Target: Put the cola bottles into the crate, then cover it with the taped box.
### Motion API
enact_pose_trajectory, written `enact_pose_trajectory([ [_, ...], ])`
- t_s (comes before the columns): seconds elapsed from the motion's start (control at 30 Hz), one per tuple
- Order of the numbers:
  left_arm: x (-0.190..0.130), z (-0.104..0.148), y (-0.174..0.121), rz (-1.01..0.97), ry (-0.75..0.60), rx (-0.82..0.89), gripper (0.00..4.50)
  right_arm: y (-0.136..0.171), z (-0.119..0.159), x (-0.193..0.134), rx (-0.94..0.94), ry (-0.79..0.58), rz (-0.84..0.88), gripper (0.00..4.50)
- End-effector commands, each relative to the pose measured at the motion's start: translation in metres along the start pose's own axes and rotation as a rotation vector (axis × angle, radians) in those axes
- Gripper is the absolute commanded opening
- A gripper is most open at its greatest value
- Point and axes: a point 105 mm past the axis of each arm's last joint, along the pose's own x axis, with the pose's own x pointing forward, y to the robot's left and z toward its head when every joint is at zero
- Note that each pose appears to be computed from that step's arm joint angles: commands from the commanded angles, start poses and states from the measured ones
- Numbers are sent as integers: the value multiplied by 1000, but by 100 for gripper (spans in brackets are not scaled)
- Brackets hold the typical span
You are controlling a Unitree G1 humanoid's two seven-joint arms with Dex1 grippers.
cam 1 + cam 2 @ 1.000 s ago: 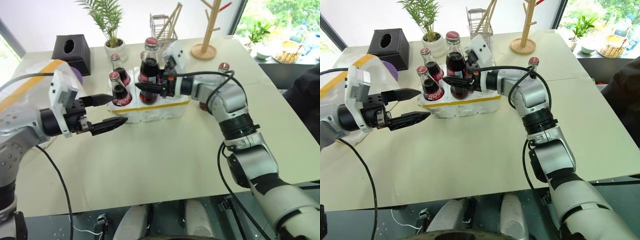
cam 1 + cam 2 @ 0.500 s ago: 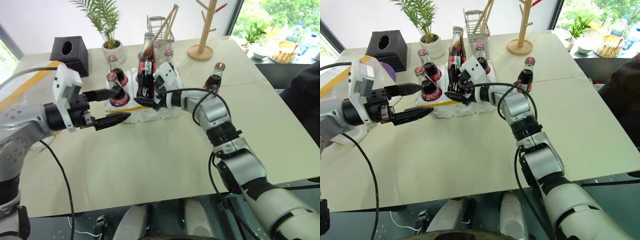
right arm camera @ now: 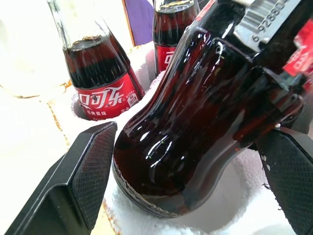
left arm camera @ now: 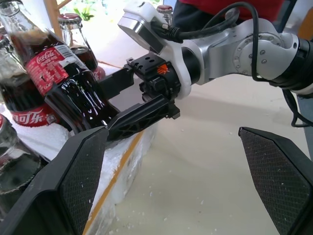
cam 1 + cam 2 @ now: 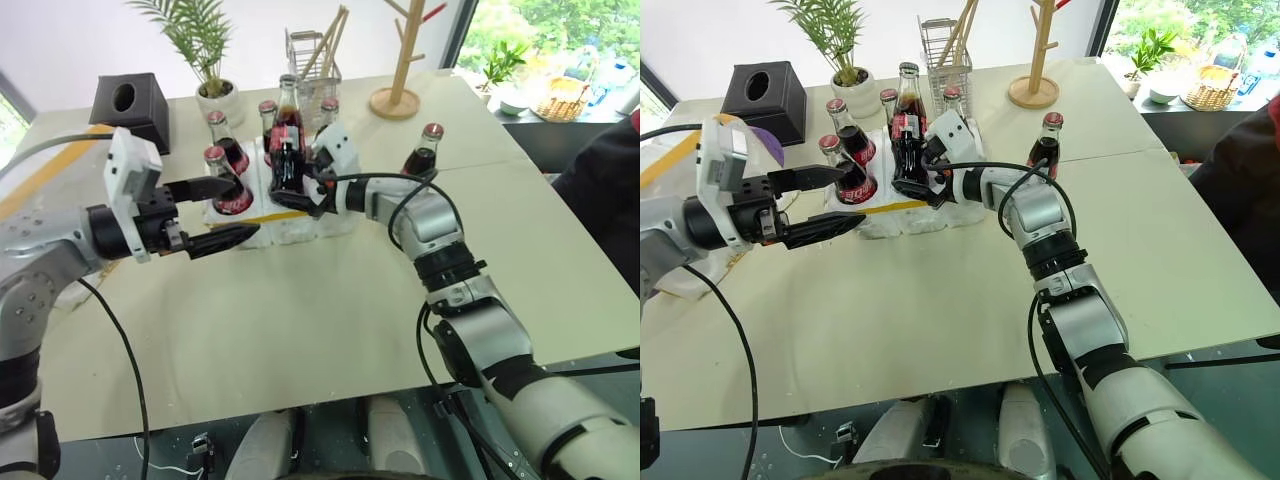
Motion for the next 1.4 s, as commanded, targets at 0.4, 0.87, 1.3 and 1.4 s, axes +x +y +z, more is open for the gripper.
enact_pose_trajectory([
  [0.4,1,3,-4,0,-9,58,450,1,54,12,294,-58,56,445],
  [0.87,-3,2,-7,12,-5,57,450,16,62,10,135,-60,105,195],
  [1.3,4,6,1,-2,-13,76,450,37,53,3,87,-61,150,385],
  [1.4,4,6,0,-6,-12,76,450,40,49,3,81,-50,165,434],
])
